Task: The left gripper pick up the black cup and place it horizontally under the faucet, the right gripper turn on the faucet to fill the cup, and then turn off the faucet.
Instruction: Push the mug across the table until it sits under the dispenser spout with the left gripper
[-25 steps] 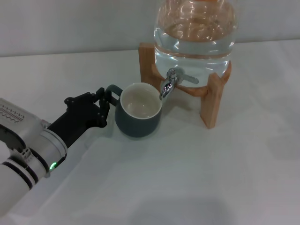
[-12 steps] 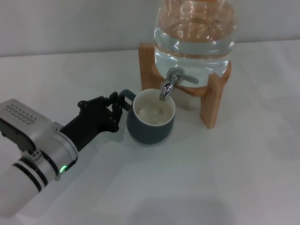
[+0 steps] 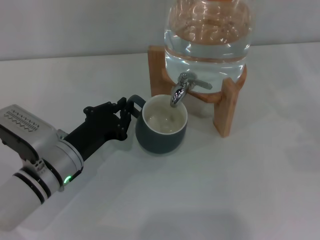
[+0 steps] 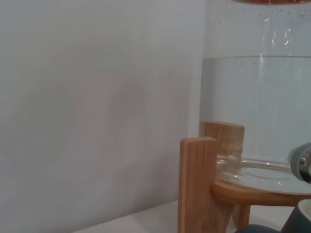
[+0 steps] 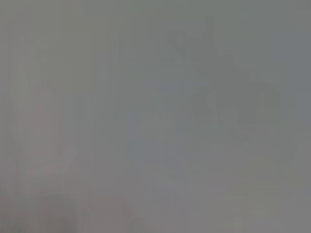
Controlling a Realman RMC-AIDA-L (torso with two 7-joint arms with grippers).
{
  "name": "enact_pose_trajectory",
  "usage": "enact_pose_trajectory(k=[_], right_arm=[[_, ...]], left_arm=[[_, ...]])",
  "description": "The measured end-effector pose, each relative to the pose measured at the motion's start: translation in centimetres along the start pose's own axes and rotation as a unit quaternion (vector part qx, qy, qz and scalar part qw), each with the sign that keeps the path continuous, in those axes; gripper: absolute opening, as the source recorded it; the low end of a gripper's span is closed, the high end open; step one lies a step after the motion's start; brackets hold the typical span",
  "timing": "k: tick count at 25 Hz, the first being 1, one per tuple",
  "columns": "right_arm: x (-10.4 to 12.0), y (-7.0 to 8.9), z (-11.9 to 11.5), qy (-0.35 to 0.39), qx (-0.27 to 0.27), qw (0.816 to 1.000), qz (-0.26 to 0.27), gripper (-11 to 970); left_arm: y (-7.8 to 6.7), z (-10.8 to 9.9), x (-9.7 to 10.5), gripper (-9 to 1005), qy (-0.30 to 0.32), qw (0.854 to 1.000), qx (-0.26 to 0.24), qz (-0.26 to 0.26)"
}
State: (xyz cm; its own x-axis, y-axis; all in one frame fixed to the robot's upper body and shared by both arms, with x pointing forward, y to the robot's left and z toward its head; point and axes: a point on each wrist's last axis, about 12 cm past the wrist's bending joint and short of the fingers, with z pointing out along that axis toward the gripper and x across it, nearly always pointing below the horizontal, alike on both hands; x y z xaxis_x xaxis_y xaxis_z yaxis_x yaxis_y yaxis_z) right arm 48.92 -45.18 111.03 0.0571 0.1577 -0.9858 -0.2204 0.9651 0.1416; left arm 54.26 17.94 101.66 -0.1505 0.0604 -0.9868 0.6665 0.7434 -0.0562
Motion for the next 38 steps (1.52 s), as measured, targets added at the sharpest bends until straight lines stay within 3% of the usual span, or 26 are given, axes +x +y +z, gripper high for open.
enact_pose_trajectory(k=[26,38], right_arm=[[0.0,0.0,0.1,-0.001,-0.001,1.0,0.0,838],[-0.1,0.1,0.2,-0.001,-0.003,1.0,-0.001,838]], left_arm=[[0.6,0.9,-0.7,135,0.003,1.0,-0.011,0.003],[-0.2,1.7,-0.7,134,0.02,1.0,0.013,0.003]])
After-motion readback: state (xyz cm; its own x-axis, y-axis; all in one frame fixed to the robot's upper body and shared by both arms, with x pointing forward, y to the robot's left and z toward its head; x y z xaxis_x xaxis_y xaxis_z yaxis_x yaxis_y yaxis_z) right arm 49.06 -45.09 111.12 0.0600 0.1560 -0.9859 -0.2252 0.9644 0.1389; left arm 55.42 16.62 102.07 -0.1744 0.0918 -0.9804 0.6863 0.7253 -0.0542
